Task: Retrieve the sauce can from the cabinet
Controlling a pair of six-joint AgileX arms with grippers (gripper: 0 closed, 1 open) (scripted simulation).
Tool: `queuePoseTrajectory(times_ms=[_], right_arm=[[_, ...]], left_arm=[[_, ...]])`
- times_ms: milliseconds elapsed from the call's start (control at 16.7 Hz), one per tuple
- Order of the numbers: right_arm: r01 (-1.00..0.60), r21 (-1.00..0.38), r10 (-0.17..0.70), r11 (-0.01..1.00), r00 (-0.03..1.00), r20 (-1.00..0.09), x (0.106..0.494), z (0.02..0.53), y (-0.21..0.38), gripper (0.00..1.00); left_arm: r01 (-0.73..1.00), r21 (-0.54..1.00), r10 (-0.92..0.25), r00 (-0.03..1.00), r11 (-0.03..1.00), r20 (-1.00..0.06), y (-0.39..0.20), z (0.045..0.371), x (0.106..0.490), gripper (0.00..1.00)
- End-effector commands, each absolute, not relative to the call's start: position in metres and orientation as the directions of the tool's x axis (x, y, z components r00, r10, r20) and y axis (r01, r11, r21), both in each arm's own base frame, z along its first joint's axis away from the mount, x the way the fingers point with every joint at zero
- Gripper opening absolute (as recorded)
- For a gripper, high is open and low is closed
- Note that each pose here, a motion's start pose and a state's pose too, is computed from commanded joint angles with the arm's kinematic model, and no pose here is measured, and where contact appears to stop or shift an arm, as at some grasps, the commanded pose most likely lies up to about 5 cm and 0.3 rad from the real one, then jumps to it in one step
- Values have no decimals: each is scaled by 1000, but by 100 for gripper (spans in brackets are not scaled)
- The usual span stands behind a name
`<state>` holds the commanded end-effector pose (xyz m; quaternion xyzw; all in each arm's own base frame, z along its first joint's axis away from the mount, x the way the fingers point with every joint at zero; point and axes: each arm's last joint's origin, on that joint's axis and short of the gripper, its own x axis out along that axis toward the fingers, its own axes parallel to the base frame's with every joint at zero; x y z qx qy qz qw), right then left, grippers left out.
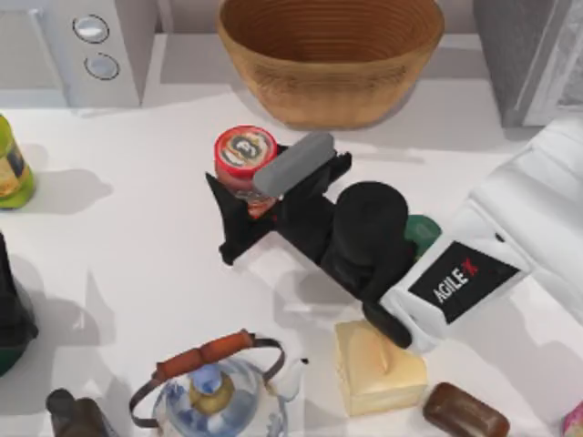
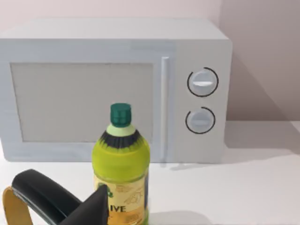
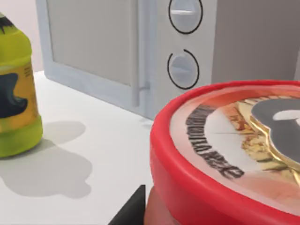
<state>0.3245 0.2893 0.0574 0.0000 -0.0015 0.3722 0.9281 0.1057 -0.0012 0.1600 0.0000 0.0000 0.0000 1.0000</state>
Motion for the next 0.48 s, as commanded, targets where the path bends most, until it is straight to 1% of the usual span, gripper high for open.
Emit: queuePoseTrajectory(times_ms=[120, 180, 480], right_arm=[[-691, -1, 691, 723, 723, 3, 325, 57, 289, 98], [-691, -1, 691, 723, 723, 3, 325, 57, 289, 100], [-691, -1, 691, 723, 723, 3, 325, 57, 289, 100]], left_arm=[[0, 0, 0, 1000, 1000, 0, -1, 160, 106, 100], [0, 0, 0, 1000, 1000, 0, -1, 160, 106, 100], [0, 0, 0, 1000, 1000, 0, -1, 160, 106, 100]])
